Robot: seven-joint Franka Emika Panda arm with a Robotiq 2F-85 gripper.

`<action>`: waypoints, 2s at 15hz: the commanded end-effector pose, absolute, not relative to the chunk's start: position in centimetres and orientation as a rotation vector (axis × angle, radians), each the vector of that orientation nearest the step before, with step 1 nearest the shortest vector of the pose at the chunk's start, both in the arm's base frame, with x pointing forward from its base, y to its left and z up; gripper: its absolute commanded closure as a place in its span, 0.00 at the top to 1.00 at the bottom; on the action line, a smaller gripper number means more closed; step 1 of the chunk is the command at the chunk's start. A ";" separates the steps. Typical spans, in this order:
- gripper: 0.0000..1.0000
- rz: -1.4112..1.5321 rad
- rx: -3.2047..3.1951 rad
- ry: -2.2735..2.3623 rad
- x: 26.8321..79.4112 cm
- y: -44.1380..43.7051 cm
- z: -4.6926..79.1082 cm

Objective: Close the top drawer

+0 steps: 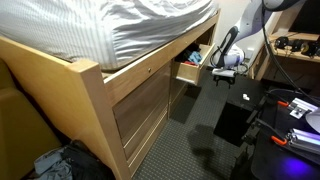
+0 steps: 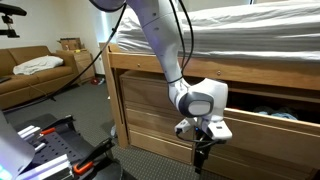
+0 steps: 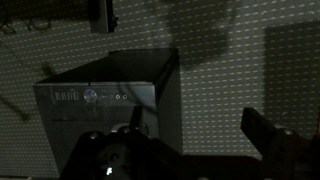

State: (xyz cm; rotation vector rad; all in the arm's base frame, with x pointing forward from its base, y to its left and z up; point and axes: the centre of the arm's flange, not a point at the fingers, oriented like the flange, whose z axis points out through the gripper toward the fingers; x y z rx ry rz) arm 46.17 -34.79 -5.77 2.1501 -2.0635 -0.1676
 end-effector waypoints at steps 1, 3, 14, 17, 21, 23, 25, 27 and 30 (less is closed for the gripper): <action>1.00 -0.162 2.139 -2.056 45.7 -34.9 -5.8; 1.00 -0.158 2.131 -2.046 45.4 -34.9 -5.7; 1.00 0.828 2.279 -2.151 54.0 -33.8 5.3; 1.00 0.933 2.331 -2.262 57.5 -33.8 6.2; 1.00 1.000 2.363 -2.400 58.7 -34.9 7.1; 1.00 0.993 2.333 -2.376 59.1 -34.3 8.6; 1.00 0.989 2.328 -2.374 58.9 -34.4 8.5; 1.00 0.840 2.338 -2.333 58.8 -34.2 7.8; 1.00 0.535 2.401 -2.308 57.4 -34.9 5.3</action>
